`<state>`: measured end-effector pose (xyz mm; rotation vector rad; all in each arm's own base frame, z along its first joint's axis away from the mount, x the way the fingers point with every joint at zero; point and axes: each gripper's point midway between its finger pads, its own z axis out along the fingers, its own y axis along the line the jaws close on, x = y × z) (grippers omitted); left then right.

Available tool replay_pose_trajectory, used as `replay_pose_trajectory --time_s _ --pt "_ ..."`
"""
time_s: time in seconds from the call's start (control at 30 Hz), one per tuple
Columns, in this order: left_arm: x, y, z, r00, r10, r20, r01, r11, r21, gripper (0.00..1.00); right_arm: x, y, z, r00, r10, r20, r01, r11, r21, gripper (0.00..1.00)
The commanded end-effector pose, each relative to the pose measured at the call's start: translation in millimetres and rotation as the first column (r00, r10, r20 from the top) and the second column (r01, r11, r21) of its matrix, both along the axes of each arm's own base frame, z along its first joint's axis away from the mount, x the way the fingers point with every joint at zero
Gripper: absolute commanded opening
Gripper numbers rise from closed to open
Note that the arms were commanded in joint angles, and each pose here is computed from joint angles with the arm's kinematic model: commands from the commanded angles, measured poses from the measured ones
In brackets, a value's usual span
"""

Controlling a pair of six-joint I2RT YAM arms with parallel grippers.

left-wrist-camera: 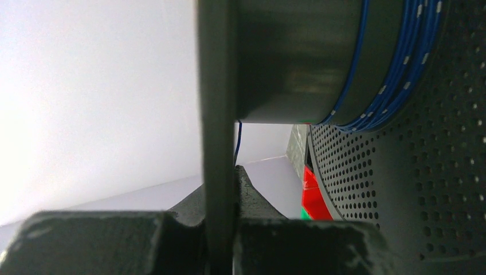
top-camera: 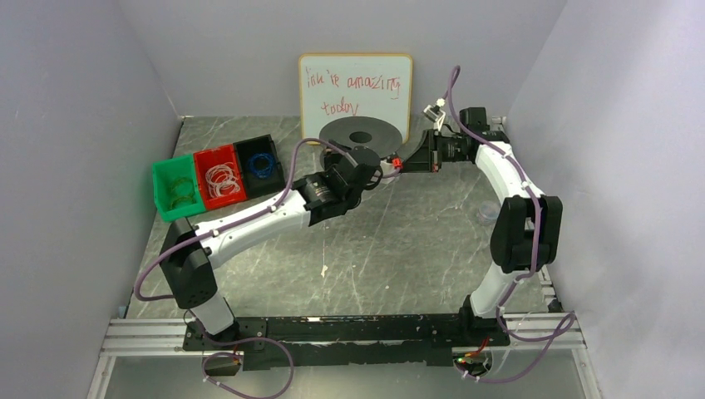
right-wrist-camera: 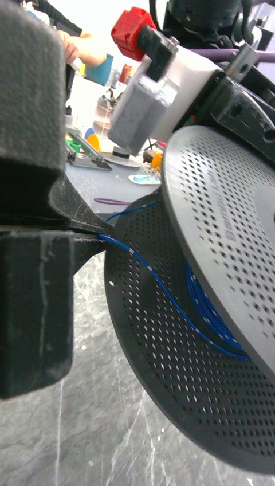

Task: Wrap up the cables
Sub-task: Wrap the cable around the cable reel.

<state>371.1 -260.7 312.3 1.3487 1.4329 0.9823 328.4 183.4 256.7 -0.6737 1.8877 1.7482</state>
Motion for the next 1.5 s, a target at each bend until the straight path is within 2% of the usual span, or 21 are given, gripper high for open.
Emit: replay_pose_trajectory --time_s 0.0,0.2,0.53,0.77,0.87,1.1,1.47 --pt "-5.6 -8.6 35.0 0.997 0.021 0.068 -0.011 0.990 -0.144 0.02 14.8 -1.5 5.4 0.999 -0.052 -0.001 0.052 0.998 -0.020 0.00" --pt "-6.4 -17.6 32.2 0.997 0.015 0.070 -0.005 0.991 -0.134 0.02 19.6 3.4 18.3 0.996 -0.090 0.024 0.090 0.996 -0.004 0.00" --pt "-5.9 -21.1 36.8 0.998 0.034 0.046 -0.024 0.980 -0.197 0.02 10.2 19.9 11.2 0.989 -0.060 0.137 0.075 0.992 -0.102 0.00" --pt "-6.4 -21.5 32.4 0.999 0.031 0.035 -0.023 0.980 -0.196 0.02 10.4 25.5 13.0 0.975 -0.070 0.210 0.102 0.984 -0.147 0.00" --pt "-4.6 -21.3 32.7 0.998 0.039 0.054 -0.028 0.983 -0.183 0.02 18.3 25.3 14.2 0.962 -0.129 0.241 0.171 0.972 -0.164 0.00" --pt "-2.4 -21.0 36.8 0.995 0.039 0.092 -0.023 0.987 -0.162 0.02 30.2 10.0 20.4 0.905 -0.126 0.407 0.249 0.932 -0.265 0.00" --pt "-8.2 -22.7 27.6 1.000 -0.001 0.022 0.005 0.984 -0.175 0.02 31.0 -8.0 12.0 0.847 -0.022 0.530 0.232 0.915 -0.331 0.00"
